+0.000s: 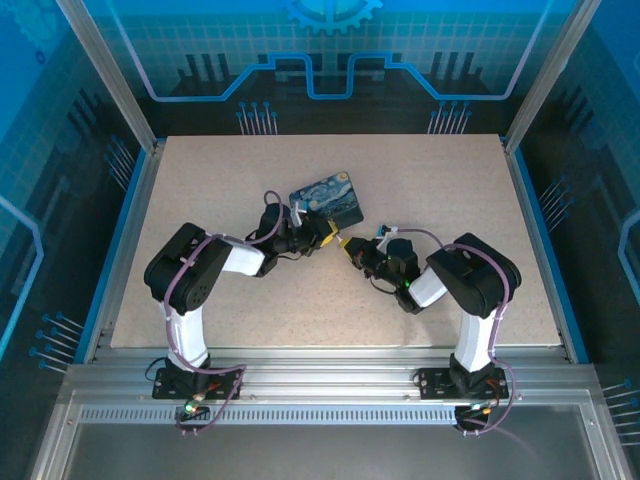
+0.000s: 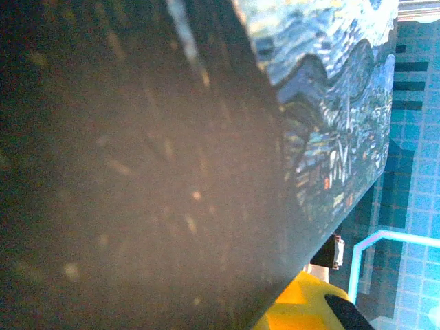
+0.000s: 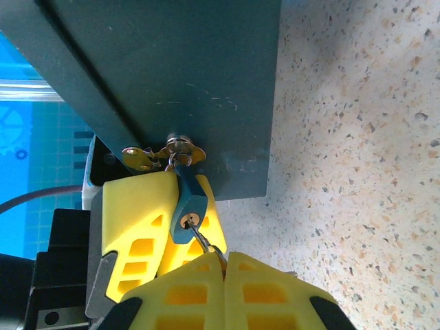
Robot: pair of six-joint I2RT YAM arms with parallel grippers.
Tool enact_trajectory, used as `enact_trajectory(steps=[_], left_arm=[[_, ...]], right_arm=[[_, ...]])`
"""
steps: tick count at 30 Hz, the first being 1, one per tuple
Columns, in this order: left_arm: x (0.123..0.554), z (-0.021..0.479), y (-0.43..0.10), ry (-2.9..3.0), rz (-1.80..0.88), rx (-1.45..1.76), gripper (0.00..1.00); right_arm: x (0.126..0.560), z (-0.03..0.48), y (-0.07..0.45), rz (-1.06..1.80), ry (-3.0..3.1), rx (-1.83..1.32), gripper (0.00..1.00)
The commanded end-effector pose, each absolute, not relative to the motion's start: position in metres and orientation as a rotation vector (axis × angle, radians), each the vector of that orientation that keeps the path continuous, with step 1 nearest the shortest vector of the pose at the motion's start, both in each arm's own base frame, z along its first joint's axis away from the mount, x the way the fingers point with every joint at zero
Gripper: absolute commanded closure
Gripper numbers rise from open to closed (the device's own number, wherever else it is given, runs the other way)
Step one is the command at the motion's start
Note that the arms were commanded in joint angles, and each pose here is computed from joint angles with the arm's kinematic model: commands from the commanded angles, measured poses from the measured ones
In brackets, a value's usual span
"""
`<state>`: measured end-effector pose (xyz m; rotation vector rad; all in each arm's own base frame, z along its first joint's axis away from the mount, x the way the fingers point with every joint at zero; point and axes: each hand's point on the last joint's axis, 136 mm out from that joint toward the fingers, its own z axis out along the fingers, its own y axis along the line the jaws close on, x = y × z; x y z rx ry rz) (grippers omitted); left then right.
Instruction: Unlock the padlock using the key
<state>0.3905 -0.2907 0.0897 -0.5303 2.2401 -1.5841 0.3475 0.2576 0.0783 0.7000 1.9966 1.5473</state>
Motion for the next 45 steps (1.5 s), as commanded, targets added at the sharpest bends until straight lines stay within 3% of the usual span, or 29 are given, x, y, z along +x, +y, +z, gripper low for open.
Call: enact_trajectory(steps=[1, 21, 32, 42, 45], left_arm=[[0.374, 0.096, -0.307, 2.260, -1.695, -0.450, 1.00], [0.372, 0.098, -0.310, 2.263, -1.724, -0.434, 1.00], [0.368, 0.098, -0.313, 2.286, -1.737, -0.417, 1.00], [0.360, 0.098, -0.319, 2.330, -1.740, -0.377, 1.00], [0.361, 0.094, -0.316, 2.341, -1.711, -0.397, 1.00]], right_arm=[[0.363, 0.105, 0.259, 1.616, 1.888, 0.674, 1.00], [0.372, 0.115, 0.266, 1.823, 1.869, 0.827, 1.00], [0.377, 0.116, 0.270, 1.621, 2.047, 0.675, 1.00], [0.384, 0.125, 0.275, 1.633, 2.042, 0.645, 1.00], [0.377, 0.120, 0.273, 1.634, 2.056, 0.640, 0.94]])
